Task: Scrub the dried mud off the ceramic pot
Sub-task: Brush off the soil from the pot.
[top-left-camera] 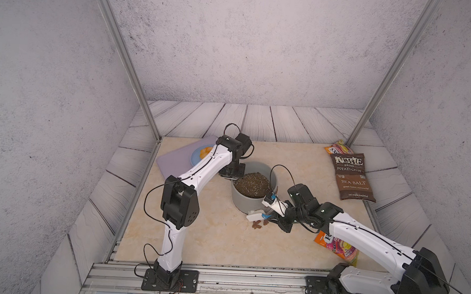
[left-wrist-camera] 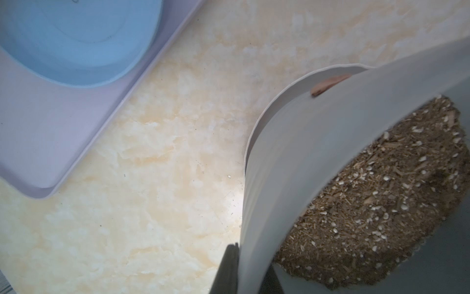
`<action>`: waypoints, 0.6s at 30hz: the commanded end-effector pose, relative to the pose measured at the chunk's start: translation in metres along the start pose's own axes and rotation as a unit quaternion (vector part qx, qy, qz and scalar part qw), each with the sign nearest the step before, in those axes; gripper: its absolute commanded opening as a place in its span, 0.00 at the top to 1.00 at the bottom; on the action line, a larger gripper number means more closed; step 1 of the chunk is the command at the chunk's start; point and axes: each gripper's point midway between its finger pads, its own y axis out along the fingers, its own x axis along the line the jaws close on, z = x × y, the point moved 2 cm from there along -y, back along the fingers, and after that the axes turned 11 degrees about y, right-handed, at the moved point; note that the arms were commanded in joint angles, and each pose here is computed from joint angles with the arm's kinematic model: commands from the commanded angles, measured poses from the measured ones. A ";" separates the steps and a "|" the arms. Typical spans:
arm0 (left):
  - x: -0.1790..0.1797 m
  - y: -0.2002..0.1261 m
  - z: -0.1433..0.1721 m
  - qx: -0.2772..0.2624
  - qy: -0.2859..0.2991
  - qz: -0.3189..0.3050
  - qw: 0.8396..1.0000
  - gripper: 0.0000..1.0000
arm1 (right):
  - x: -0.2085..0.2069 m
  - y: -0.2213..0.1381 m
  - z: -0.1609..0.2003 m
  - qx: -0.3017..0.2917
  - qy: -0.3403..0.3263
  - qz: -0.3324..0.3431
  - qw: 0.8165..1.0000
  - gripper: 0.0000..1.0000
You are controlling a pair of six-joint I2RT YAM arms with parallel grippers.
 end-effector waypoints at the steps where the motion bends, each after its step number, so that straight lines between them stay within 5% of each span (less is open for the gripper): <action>1: -0.001 0.033 0.018 0.063 0.054 -0.009 0.997 1.00 | -0.022 -0.009 0.005 0.001 0.008 0.064 0.998 1.00; 18: -0.006 0.037 0.006 0.054 0.066 0.004 0.996 1.00 | 0.047 -0.026 0.017 0.006 -0.009 -0.027 1.000 1.00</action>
